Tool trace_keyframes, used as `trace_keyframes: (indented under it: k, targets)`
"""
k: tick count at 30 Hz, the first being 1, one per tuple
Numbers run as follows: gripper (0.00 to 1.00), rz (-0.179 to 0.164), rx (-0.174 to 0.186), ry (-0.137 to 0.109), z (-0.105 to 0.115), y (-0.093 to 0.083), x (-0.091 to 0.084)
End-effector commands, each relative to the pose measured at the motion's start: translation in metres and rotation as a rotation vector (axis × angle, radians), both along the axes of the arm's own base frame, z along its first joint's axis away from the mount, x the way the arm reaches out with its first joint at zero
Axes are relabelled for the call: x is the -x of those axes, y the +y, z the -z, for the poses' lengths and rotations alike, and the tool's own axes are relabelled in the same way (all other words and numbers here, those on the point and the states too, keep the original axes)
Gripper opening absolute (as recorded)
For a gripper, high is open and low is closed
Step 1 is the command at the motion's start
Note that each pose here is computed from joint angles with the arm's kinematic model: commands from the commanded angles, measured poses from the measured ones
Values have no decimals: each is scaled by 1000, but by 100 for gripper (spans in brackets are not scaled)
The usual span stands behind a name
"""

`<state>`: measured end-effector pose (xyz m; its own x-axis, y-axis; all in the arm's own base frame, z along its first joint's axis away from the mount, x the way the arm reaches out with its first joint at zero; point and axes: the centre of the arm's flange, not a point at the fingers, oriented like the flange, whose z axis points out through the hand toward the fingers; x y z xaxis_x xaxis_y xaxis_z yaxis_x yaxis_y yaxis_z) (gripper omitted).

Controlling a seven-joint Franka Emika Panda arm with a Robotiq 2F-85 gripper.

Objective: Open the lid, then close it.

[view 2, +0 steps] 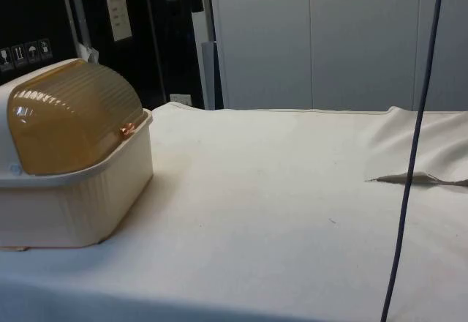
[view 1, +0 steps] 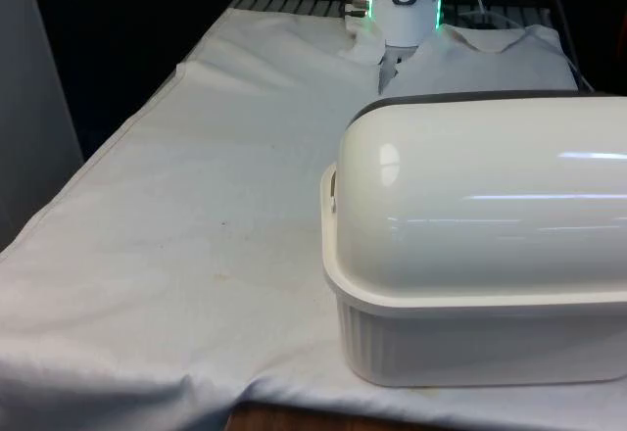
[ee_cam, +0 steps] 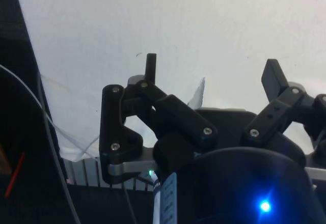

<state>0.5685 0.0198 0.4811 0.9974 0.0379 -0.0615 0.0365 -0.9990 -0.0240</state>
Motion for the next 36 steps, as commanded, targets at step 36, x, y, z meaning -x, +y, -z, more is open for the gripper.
trace_keyframes:
  k: [36]
  targets:
    - [100, -58, 79, -93, 40, 54, 4]
